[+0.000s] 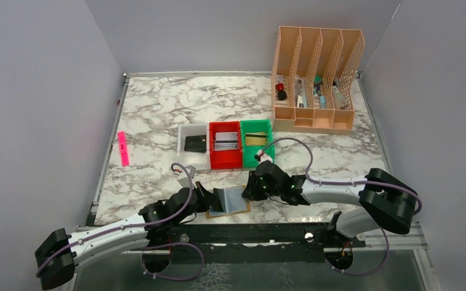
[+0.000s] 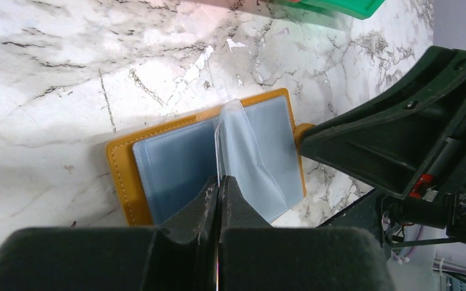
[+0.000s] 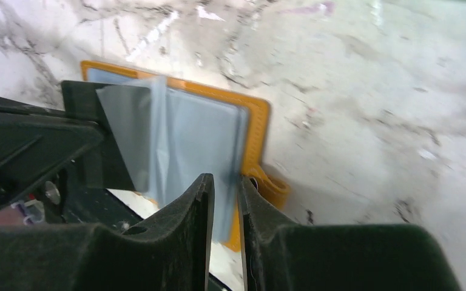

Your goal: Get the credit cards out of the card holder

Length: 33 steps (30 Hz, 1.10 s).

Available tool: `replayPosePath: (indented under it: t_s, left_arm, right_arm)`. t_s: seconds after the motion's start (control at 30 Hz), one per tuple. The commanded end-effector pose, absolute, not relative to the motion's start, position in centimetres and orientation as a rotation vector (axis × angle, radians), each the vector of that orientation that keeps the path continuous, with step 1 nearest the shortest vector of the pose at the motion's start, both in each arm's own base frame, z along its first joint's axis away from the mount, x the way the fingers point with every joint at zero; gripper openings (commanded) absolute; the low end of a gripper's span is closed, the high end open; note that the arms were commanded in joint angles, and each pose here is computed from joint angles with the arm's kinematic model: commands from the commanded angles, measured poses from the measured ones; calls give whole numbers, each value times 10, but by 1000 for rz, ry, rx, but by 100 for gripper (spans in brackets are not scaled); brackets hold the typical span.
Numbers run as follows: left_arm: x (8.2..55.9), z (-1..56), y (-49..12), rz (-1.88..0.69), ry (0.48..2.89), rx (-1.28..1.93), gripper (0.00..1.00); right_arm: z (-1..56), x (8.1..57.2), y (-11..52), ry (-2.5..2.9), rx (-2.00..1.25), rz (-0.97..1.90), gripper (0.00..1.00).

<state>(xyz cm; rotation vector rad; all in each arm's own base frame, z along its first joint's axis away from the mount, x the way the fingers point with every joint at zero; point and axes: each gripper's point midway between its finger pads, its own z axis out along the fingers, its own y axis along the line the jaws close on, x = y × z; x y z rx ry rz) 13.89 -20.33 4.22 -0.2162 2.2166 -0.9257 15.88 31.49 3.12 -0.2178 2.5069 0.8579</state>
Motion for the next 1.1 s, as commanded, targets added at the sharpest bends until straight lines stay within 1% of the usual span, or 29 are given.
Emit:
replayPosePath:
  t_s: [0.0, 0.23, 0.37, 0.47, 0.6, 0.7, 0.87, 0.93, 1.0, 1.07]
  left_arm:
    - [139, 39, -196, -860, 2234, -193, 0]
    - [140, 45, -203, -878, 2228, -166, 1]
    - [140, 55, -209, -919, 2207, -147, 2]
    - [141, 56, -210, -922, 2205, -146, 2]
    - [139, 55, -210, -924, 2212, -141, 2]
    - [139, 55, -210, -927, 2209, -146, 2]
    - [141, 56, -212, -936, 2199, -150, 2]
    - [141, 57, -213, -936, 2200, -148, 2]
    - [141, 56, -213, -932, 2204, -146, 2]
    - [141, 55, -213, -931, 2208, -143, 2]
  right_arm:
    - [18, 157, 268, 2541, -251, 621, 28]
    - [57, 137, 321, 2437, -443, 1016, 32]
    - [64, 125, 349, 2407, -550, 1152, 38]
    - [49, 126, 356, 2468, -545, 1085, 42]
    - [24, 137, 342, 2546, -463, 908, 45]
    - [19, 131, 342, 2562, -502, 924, 45]
    - [6, 124, 341, 2600, -549, 893, 37]
    - [5, 123, 343, 2595, -574, 870, 36]
    - [4, 124, 343, 2590, -591, 807, 35]
    - [1, 128, 339, 2592, -579, 723, 31]
